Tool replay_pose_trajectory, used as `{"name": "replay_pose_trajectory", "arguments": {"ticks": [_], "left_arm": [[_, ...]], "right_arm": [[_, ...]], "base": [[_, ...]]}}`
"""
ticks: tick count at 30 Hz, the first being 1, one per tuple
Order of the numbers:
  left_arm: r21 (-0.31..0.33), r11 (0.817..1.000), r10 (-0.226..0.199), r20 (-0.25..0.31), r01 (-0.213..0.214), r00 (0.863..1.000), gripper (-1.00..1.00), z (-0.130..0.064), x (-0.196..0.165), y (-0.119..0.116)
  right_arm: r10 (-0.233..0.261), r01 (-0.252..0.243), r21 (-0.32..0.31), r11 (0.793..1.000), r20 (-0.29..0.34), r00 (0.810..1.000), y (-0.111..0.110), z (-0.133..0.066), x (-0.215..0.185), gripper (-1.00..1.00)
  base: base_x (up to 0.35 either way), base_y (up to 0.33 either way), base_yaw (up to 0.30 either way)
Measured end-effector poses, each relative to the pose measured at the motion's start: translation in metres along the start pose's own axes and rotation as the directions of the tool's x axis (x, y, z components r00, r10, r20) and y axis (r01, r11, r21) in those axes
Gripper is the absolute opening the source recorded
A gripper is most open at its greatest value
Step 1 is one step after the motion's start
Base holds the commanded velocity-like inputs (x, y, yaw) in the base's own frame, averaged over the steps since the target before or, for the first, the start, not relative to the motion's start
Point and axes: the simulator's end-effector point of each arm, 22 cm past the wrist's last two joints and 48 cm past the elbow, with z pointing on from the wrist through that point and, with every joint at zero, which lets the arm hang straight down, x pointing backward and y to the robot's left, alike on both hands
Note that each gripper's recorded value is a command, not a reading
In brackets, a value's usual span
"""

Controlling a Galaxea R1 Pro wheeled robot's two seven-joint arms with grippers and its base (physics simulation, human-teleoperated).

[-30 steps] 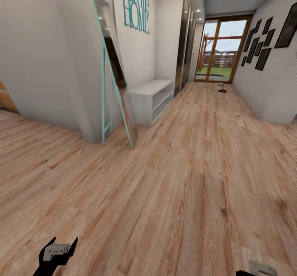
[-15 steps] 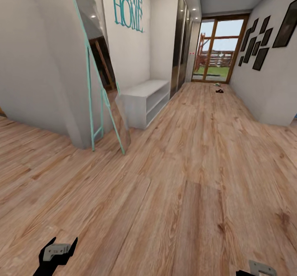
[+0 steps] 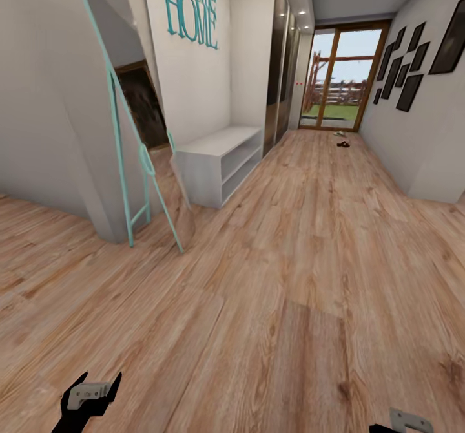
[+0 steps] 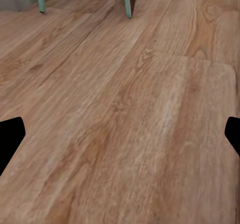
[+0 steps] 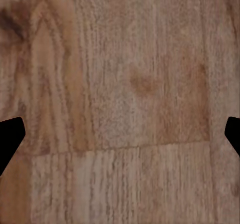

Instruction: Pick up the two gym shoes and the two sandals from the corridor floor and place them onto the hallstand (shoe rack) in the corridor, making sure they are on the rack and not on the floor. Arrange them so the two gym shoes are next to each other and the two sandals are next to each other.

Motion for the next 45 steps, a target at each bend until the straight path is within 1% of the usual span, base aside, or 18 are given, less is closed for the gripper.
{"name": "replay_pose_trajectory", "arguments": {"ticks": [9,17,32,45], "left_arm": [[-0.002,1.000,0.000,-0.001,0.000,1.000,1.00,-0.0002,0.0003,0.0007],[-0.001,1.000,0.000,-0.001,0.000,1.000,1.00,-0.0002,0.0004,0.0005],[0.024,1.000,0.015,-0.011,-0.015,1.000,1.00,-0.0013,0.0040,-0.0073],[0.028,0.999,0.017,-0.012,-0.017,1.000,1.00,-0.0014,0.0045,-0.0084]], "right_arm": [[0.000,0.000,0.000,1.000,0.000,1.000,0.0000,0.0000,0.0000,1.00],[-0.001,0.001,0.000,1.000,-0.001,1.000,-0.0001,0.0000,0.0005,1.00],[-0.003,0.003,0.001,1.000,-0.004,1.000,-0.0008,-0.0002,0.0032,1.00],[-0.003,0.003,0.001,1.000,-0.004,1.000,-0.0008,-0.0002,0.0033,1.00]], "base": [[0.318,-0.158,-0.003],[0.336,-0.071,-0.117],[0.344,-0.007,-0.236],[0.344,0.000,-0.267]]}}
